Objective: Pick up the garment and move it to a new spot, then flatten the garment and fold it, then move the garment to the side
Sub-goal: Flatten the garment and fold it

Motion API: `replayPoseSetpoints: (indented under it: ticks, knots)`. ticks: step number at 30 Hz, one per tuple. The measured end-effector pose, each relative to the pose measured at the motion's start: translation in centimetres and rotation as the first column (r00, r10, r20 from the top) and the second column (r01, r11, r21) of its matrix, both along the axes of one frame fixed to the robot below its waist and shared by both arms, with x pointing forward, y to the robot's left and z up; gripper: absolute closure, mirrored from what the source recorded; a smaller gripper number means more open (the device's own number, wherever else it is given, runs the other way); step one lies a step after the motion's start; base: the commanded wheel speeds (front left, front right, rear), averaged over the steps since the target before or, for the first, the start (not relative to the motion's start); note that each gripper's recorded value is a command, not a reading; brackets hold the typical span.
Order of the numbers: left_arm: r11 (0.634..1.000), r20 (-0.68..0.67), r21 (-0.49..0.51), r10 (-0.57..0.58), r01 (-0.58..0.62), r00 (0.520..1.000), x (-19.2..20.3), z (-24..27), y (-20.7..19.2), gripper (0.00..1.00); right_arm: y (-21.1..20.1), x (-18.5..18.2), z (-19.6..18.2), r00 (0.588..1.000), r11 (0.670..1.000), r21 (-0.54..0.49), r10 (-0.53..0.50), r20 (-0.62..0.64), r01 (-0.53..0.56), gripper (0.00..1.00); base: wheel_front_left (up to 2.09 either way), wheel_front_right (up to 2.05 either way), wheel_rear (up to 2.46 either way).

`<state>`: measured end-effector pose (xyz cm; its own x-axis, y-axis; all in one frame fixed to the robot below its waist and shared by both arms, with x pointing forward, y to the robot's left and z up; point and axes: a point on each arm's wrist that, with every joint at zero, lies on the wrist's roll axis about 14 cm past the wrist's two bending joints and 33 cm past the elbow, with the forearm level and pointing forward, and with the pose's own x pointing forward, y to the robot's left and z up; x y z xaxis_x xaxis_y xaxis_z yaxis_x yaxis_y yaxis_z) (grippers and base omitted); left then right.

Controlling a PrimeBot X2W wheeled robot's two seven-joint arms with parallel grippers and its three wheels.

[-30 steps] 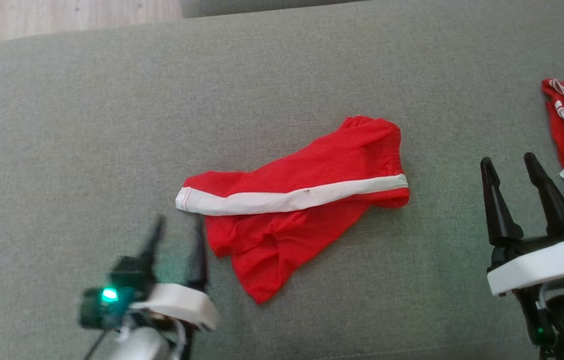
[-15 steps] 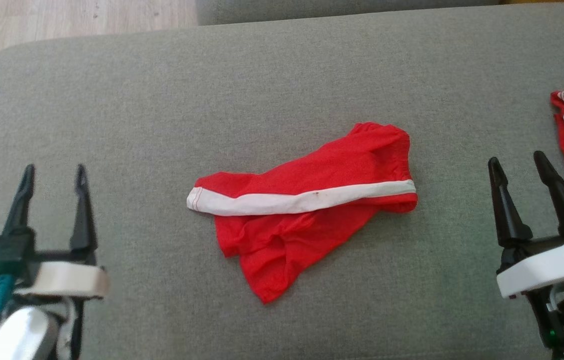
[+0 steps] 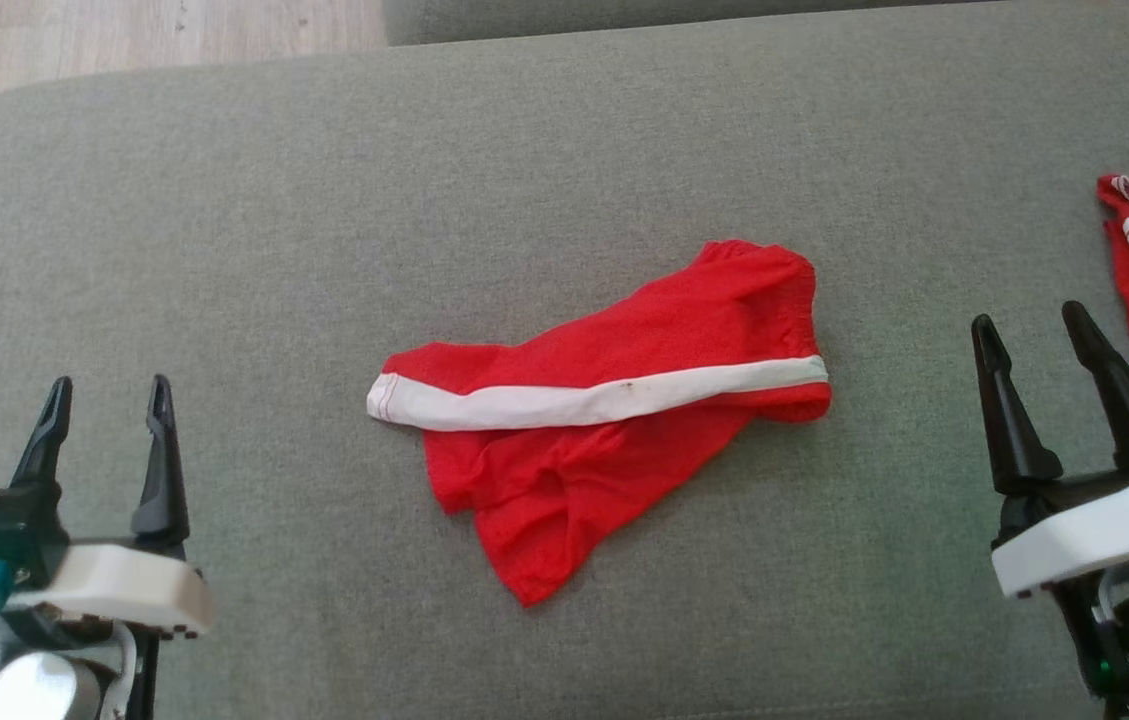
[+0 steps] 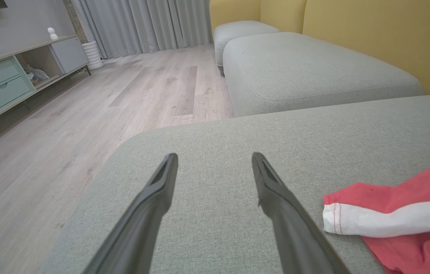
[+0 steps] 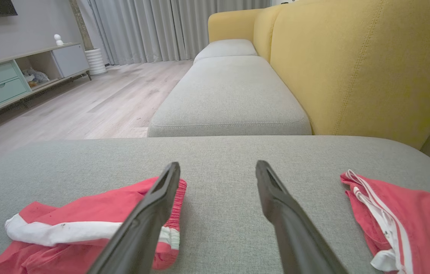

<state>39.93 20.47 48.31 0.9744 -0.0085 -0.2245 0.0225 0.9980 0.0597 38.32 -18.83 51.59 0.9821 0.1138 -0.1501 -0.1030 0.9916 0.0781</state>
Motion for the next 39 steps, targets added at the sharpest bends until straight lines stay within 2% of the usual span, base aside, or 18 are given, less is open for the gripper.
replayPoseSetpoints:
  ticks: [7, 12, 17, 23, 27, 28, 29, 30, 31, 35, 39]
  knots:
    - [1.0, -0.036, -0.006, -0.03, 0.03, 0.999, 0.2, -0.8, -1.0, 0.0, -0.1, 0.1, -0.5, 1.0, 1.0, 0.0, -0.004, -0.014, 0.004, 0.0, 0.0, 0.0, 0.0]
    - [0.982, -0.086, -0.063, -0.182, 0.177, 0.979, 1.8, -2.0, -6.1, 0.0, 0.0, 0.5, -1.5, 0.999, 1.0, 0.008, -0.002, -0.041, 0.002, 0.0, 0.0, 0.0, 0.0]
    - [0.949, -0.227, -0.149, -0.307, 0.278, 0.924, 2.6, -6.0, -11.0, 0.0, 0.2, 0.8, -2.7, 0.997, 1.0, 0.022, 0.003, -0.078, -0.001, 0.0, 0.0, 0.0, 0.0]
    - [0.945, -0.451, -0.185, -0.324, 0.268, 0.832, 1.3, -12.1, -12.0, 0.0, -0.6, 0.9, -3.5, 0.995, 0.999, 0.024, -0.019, -0.096, 0.022, 0.0, 0.0, 0.0, 0.0]
    - [0.934, -0.489, -0.215, -0.356, 0.285, 0.796, 2.0, -12.3, -12.9, 0.0, -1.2, 0.7, -4.2, 0.992, 0.999, 0.019, -0.039, -0.117, 0.042, 0.0, 0.0, 0.0, 0.0]
    - [0.93, -0.503, -0.225, -0.367, 0.291, 0.783, 1.9, -12.3, -13.1, 0.04, -1.4, 0.6, -4.3, 0.992, 0.999, 0.017, -0.043, -0.122, 0.046, 0.0, 0.0, 0.0, 0.0]
    - [0.927, -0.511, -0.229, -0.375, 0.298, 0.773, 1.9, -12.3, -13.3, 0.4, -1.5, 0.5, -4.5, 0.991, 0.999, 0.014, -0.046, -0.128, 0.048, 0.0, 0.0, 0.0, 0.0]
    - [0.924, -0.513, -0.23, -0.381, 0.305, 0.769, 2.0, -12.2, -13.4, 0.9, -1.7, 0.4, -4.7, 0.99, 0.999, 0.01, -0.047, -0.134, 0.049, 0.0, 0.0, 0.0, 0.0]
    - [0.923, -0.52, -0.23, -0.385, 0.31, 0.762, 1.8, -12.3, -13.5, 1.0, -1.8, 0.4, -4.8, 0.989, 0.999, 0.005, -0.048, -0.141, 0.049, 0.0, 0.0, 0.0, 0.0]
    - [0.914, -0.525, -0.231, -0.405, 0.333, 0.748, 1.4, -12.1, -13.9, 1.0, -1.2, -0.1, -6.6, 0.975, 1.0, -0.005, -0.005, -0.222, 0.004, 0.0, 0.0, 0.0, 0.0]
    - [0.913, -0.518, -0.229, -0.408, 0.338, 0.752, 1.3, -11.8, -13.9, 1.0, 1.9, -0.5, -8.3, 0.942, 0.992, 0.012, 0.123, -0.313, -0.126, 0.0, 0.0, 0.0, 0.0]
